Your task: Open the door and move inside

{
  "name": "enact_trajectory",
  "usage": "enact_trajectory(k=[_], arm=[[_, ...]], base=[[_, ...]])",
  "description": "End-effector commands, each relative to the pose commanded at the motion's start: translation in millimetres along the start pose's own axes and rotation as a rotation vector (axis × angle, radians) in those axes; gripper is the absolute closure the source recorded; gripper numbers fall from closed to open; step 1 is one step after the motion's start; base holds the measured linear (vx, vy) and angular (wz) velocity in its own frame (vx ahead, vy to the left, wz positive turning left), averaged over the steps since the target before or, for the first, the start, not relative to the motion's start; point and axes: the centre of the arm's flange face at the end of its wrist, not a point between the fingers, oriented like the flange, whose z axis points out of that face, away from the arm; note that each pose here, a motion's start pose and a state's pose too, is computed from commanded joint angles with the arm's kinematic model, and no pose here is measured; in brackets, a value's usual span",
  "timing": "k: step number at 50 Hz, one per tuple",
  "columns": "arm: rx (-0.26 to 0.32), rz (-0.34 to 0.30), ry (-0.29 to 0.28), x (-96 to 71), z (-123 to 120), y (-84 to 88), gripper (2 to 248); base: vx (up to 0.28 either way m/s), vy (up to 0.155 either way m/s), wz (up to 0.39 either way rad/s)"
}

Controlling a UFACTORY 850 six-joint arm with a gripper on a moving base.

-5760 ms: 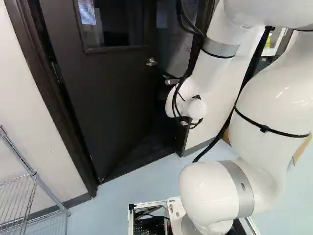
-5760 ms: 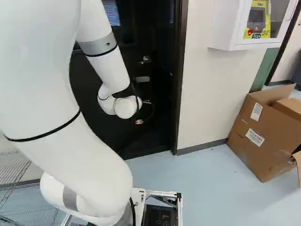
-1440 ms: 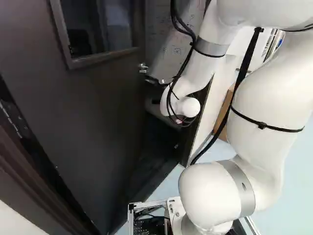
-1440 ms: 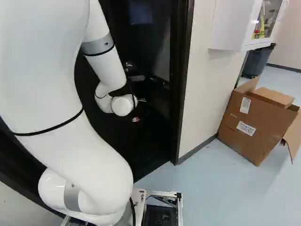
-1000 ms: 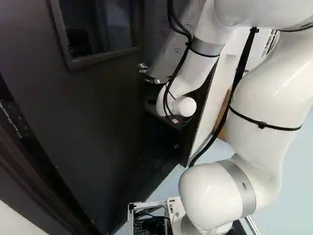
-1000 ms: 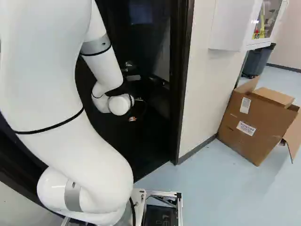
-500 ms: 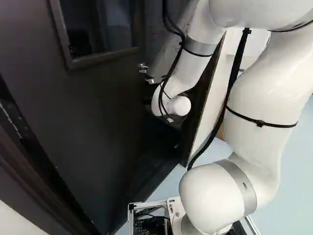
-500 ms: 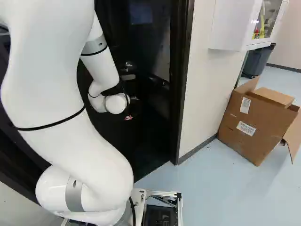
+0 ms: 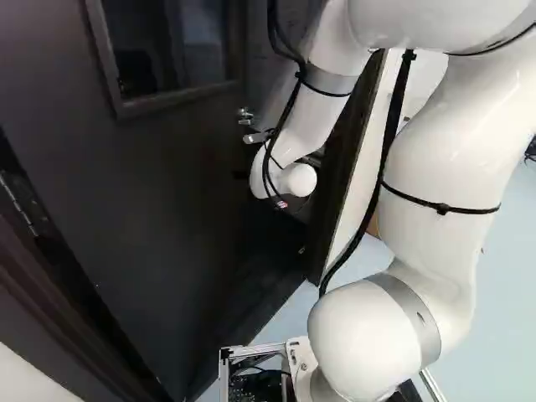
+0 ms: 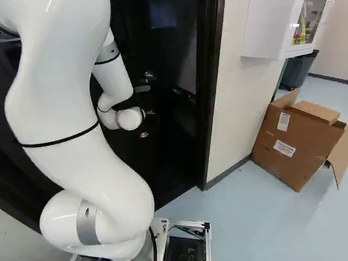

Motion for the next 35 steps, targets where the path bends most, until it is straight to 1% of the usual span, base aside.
enact_trajectory(k=[35], arm=[[0.091,-0.036,0.01,8.5,20,-43.0,3]], base=[[0.0,0.0,0.0]])
